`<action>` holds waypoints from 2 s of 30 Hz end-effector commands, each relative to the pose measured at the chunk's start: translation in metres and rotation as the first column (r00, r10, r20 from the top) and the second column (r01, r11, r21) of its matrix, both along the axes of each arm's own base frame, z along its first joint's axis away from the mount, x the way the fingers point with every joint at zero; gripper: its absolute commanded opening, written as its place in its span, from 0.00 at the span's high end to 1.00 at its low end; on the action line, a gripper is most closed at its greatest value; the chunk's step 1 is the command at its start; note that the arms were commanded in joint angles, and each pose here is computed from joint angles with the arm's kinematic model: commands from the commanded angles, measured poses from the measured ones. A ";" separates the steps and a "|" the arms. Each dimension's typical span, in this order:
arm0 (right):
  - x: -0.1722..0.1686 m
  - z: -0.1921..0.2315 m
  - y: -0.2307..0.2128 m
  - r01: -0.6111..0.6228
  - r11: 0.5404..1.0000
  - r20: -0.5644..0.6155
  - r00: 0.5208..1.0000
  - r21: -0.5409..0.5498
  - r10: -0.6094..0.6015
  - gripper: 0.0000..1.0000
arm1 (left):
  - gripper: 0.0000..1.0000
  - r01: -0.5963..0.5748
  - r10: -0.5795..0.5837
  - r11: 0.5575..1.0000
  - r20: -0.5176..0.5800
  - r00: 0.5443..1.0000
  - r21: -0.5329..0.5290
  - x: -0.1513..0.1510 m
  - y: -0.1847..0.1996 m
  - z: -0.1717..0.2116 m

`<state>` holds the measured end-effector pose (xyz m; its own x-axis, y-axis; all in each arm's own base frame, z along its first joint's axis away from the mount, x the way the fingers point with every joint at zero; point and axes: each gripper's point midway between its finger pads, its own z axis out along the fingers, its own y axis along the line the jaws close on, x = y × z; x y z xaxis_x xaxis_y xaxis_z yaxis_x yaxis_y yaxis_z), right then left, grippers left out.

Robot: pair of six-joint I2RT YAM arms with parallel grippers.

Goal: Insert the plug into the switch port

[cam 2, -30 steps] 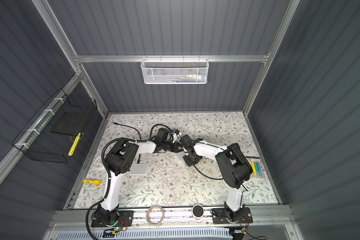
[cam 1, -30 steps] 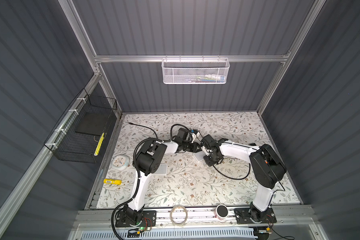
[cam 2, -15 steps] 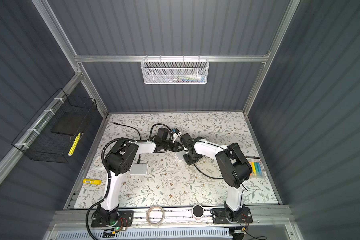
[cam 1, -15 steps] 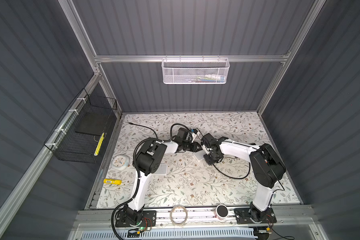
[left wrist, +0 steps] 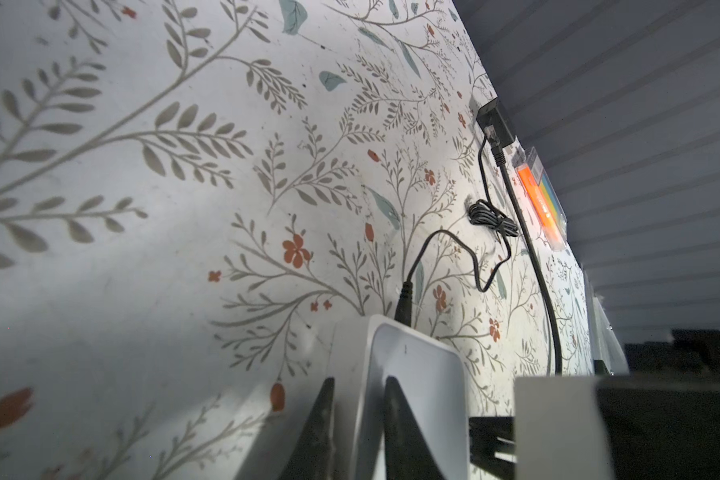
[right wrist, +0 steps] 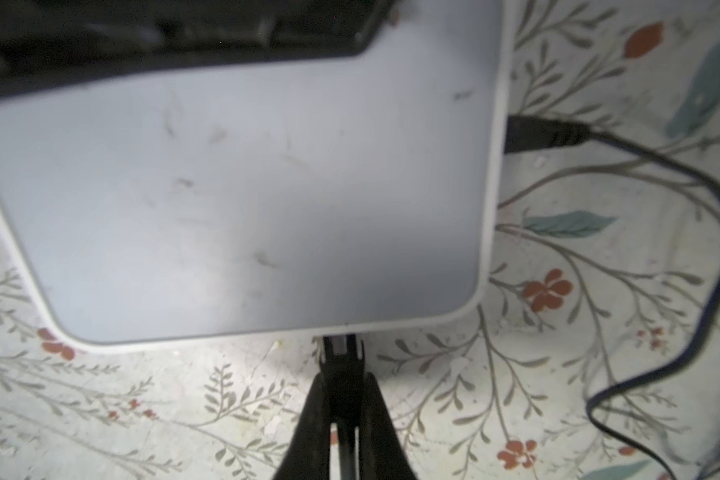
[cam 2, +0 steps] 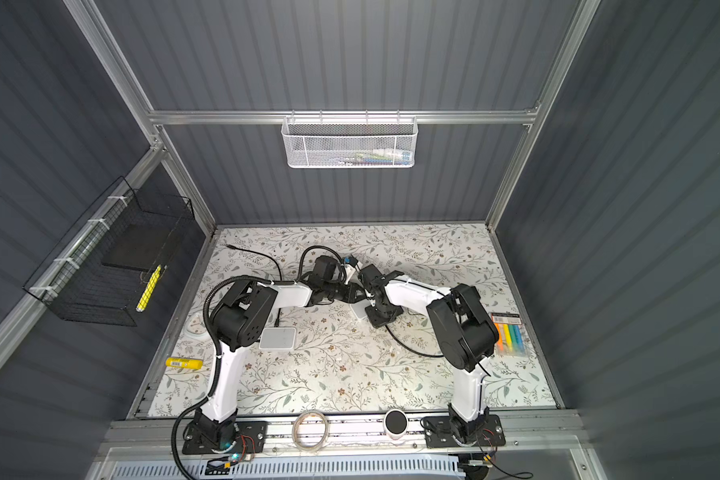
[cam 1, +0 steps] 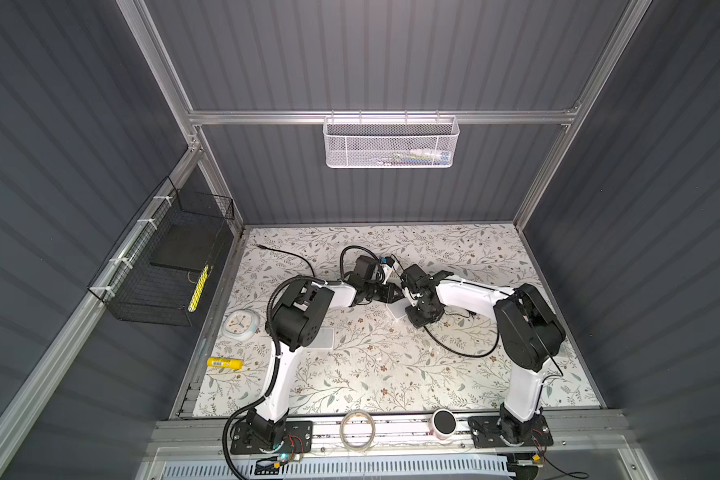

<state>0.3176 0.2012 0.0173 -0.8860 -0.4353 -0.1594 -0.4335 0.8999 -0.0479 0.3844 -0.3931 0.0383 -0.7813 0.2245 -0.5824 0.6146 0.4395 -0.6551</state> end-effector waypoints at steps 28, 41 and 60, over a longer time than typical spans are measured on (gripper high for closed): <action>0.120 0.073 0.068 -0.049 0.962 0.388 0.920 0.270 -0.062 1.00 | 0.81 0.221 -0.200 0.975 -0.345 0.917 0.024 -0.109 -0.009 -0.055; 0.134 0.098 0.074 -0.089 0.957 0.449 0.892 0.276 -0.047 1.00 | 0.82 0.244 -0.226 0.970 -0.349 0.909 0.009 -0.116 -0.013 -0.056; 0.152 0.103 0.084 -0.122 0.947 0.483 0.875 0.298 -0.039 1.00 | 0.83 0.267 -0.250 0.964 -0.363 0.898 -0.003 -0.127 -0.013 -0.059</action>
